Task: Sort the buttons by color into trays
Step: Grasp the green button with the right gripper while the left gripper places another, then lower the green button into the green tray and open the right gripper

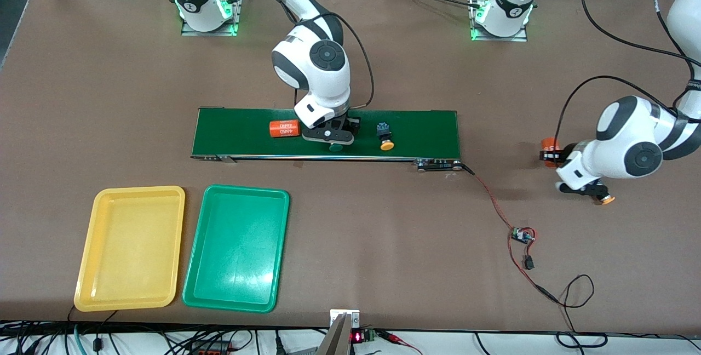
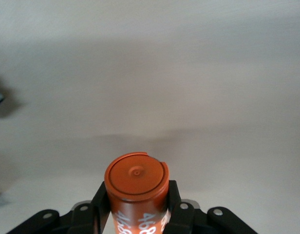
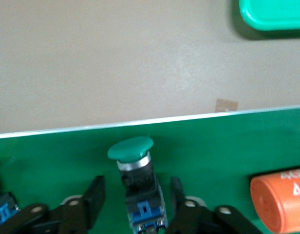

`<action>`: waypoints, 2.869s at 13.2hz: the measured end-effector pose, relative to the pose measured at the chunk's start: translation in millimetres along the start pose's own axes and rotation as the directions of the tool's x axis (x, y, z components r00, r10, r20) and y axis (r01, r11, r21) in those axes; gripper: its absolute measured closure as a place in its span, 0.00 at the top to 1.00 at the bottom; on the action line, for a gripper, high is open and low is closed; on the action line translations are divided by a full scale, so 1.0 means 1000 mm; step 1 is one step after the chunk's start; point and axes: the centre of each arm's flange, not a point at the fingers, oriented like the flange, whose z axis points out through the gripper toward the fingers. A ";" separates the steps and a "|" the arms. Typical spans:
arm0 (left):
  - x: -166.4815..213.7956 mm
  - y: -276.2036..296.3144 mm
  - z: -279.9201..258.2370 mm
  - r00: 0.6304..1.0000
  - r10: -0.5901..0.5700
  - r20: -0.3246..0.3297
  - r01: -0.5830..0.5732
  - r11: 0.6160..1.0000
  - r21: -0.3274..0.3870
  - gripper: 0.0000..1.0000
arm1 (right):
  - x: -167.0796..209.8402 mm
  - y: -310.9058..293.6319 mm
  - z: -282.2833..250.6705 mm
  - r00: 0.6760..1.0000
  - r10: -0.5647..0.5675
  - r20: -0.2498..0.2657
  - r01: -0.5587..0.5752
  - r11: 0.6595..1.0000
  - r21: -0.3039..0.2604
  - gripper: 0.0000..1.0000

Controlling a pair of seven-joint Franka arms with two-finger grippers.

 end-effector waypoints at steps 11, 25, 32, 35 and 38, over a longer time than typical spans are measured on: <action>-0.039 0.335 -0.043 0.688 0.724 -0.045 -0.714 0.687 0.135 0.50 | 0.040 0.030 -0.002 1.000 0.005 -0.015 -0.006 1.000 -0.029 0.33; -0.001 0.285 -0.067 0.615 0.782 -0.095 -0.768 0.622 0.153 1.00 | 0.237 0.259 -0.044 0.986 -0.120 -0.116 0.110 0.990 -0.091 0.33; 0.037 0.095 -0.060 0.934 0.343 -0.104 -0.335 0.939 0.082 1.00 | 0.264 0.260 0.041 0.957 -0.171 -0.234 0.167 0.985 -0.036 0.33; 0.051 0.019 -0.044 0.987 0.127 -0.096 -0.117 0.988 0.100 1.00 | 0.264 0.264 0.065 0.955 -0.188 -0.230 0.183 0.982 -0.042 0.33; 0.053 -0.048 -0.034 0.995 0.023 -0.093 -0.009 0.988 0.155 1.00 | 0.265 0.264 0.068 0.950 -0.189 -0.249 0.186 0.982 -0.036 0.48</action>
